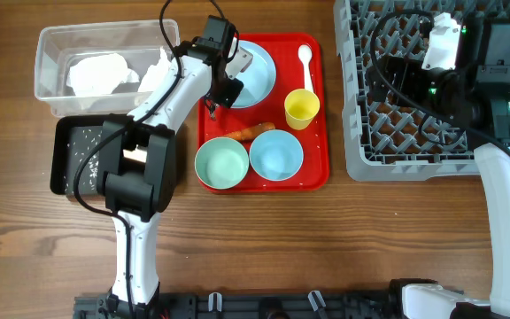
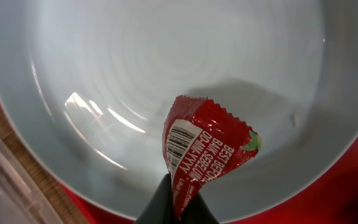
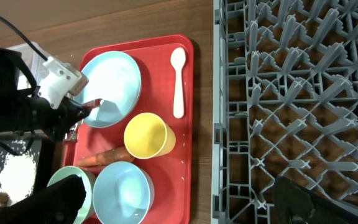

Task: Sort waste into correct bins and load items into the dishwasher rack
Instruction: 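Drop the red wrapper into the clear plastic bin, then grasp the carrot on the red tray with the left gripper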

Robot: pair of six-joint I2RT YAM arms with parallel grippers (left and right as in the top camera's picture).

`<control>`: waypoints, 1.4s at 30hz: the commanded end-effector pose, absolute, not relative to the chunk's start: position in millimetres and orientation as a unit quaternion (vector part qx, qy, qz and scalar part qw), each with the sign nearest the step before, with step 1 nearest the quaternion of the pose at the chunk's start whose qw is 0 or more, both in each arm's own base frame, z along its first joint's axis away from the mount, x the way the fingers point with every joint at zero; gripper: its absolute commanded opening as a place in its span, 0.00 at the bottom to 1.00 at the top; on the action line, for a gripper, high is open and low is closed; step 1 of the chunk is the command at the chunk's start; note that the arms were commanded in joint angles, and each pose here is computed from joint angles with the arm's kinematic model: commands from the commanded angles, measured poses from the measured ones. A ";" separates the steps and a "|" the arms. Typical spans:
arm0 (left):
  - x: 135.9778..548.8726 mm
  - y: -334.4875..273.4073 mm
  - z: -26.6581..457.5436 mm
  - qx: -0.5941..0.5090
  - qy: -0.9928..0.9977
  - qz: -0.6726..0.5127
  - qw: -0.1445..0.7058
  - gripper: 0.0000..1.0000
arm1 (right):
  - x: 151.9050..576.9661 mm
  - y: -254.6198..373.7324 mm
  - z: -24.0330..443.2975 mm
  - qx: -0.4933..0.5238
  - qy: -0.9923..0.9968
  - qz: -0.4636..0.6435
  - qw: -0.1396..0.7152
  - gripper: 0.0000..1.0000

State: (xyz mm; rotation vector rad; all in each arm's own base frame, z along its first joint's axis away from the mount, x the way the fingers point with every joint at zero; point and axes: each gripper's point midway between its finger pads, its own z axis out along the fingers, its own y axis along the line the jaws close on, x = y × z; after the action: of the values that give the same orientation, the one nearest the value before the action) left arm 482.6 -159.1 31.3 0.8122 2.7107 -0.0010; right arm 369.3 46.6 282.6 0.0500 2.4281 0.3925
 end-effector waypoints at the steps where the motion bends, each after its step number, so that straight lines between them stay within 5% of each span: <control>1: 497.3 -153.3 106.6 0.197 0.952 0.000 0.235 0.04 | 373.7 44.8 286.6 0.014 0.929 0.143 0.341 1.00; 9: 503.0 -104.5 243.7 0.108 0.916 0.046 0.385 0.04 | 374.6 44.9 287.5 0.014 0.928 0.144 0.343 1.00; 17: 536.3 32.9 180.1 -0.082 0.935 0.066 0.340 0.07 | 374.9 44.9 287.8 0.014 0.928 0.144 0.344 1.00; 19: 541.5 46.5 159.8 -0.093 0.939 0.058 0.327 0.20 | 375.3 44.9 288.1 0.014 0.927 0.144 0.345 1.00; 21: 543.4 56.1 140.7 -0.100 0.943 0.059 0.311 0.68 | 374.8 44.9 287.7 0.014 0.928 0.144 0.344 1.00; 22: 543.2 56.1 138.9 -0.100 0.944 0.059 0.309 0.80 | 374.8 44.9 287.6 0.014 0.928 0.144 0.343 1.00; 25: 544.4 45.6 142.1 -0.091 0.944 0.047 0.313 1.00 | 374.9 44.9 287.8 0.014 0.928 0.144 0.344 1.00; 32: 537.4 -1.9 183.0 -0.047 0.938 0.031 0.343 1.00 | 374.8 44.9 287.6 0.014 0.928 0.144 0.343 1.00; 42: 483.9 -151.8 180.8 0.099 0.951 -0.023 0.293 1.00 | 379.7 44.9 277.3 0.016 0.933 0.144 0.330 1.00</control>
State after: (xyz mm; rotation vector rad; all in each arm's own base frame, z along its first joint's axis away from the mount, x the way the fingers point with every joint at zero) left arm 498.3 -117.5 172.0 0.1674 2.5420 -0.0159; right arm 371.8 46.6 280.0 0.0511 2.4330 0.3928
